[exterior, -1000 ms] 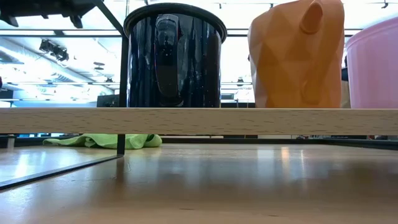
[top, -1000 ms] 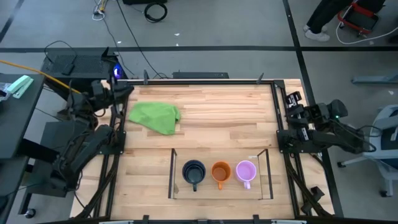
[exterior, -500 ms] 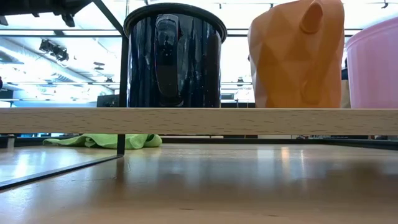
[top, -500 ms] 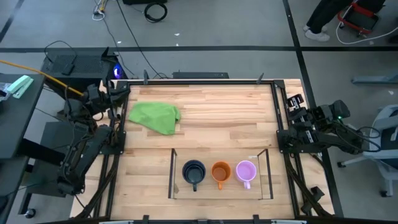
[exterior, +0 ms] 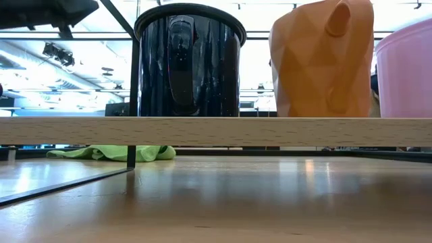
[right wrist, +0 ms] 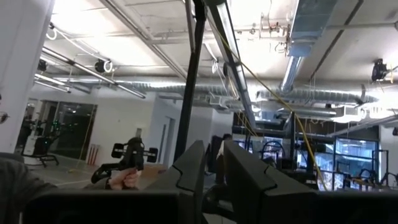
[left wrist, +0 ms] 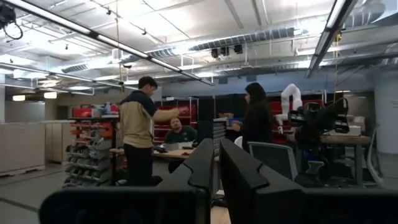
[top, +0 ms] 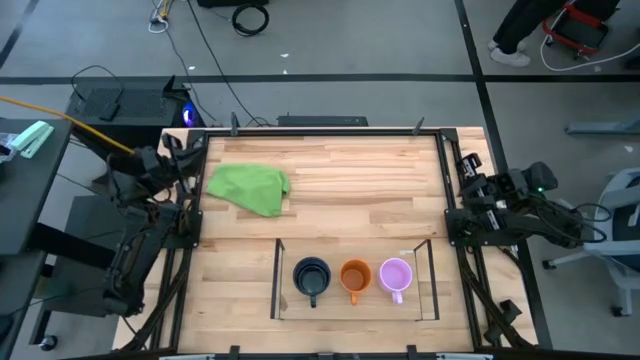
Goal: Stack small to large cups/mugs on shelf
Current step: Return to Home Position
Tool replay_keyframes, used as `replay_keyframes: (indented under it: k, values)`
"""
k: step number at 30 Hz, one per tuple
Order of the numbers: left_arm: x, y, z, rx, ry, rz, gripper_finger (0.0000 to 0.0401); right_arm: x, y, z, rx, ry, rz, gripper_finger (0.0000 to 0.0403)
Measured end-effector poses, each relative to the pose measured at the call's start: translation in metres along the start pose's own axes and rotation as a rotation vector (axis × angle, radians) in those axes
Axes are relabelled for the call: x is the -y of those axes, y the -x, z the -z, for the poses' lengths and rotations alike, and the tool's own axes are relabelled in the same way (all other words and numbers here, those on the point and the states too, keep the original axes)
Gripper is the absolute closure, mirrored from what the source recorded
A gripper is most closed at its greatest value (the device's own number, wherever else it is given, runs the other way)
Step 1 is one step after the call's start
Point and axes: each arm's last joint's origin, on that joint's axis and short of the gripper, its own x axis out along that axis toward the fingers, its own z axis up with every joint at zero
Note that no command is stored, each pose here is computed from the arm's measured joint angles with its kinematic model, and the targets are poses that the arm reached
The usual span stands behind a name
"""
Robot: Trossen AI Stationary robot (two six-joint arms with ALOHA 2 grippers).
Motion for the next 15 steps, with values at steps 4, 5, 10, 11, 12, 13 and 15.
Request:
replay_keyframes:
  k: [4,5,10,11,12,13,15]
  values:
    - [-0.002,0.003,0.011,-0.004,0.009,-0.018,0.0369,0.001,0.0,0.005,-0.011,-0.01,0.002,0.0335]
    - [-0.003,0.004,0.014,-0.007,0.013,-0.023,0.0371,0.001,0.0,0.006,-0.014,-0.011,0.002,0.0335]
    - [-0.007,0.006,0.03,-0.021,0.034,-0.033,0.0378,0.002,0.0,0.012,-0.027,-0.022,0.004,0.0335]
    - [-0.008,0.006,0.033,-0.021,0.04,-0.034,0.0378,0.002,0.0,0.014,-0.034,-0.03,0.005,0.0335]
    - [-0.009,0.006,0.036,-0.026,0.045,-0.038,0.0377,0.003,0.0,0.018,-0.042,-0.041,0.006,0.0335]
    - [-0.01,0.007,0.039,-0.031,0.051,-0.04,0.0375,0.003,0.0,0.021,-0.047,-0.049,0.007,0.0335]
    - [-0.011,0.007,0.043,-0.036,0.056,-0.043,0.0372,0.004,0.001,0.029,-0.049,-0.053,0.007,0.0335]
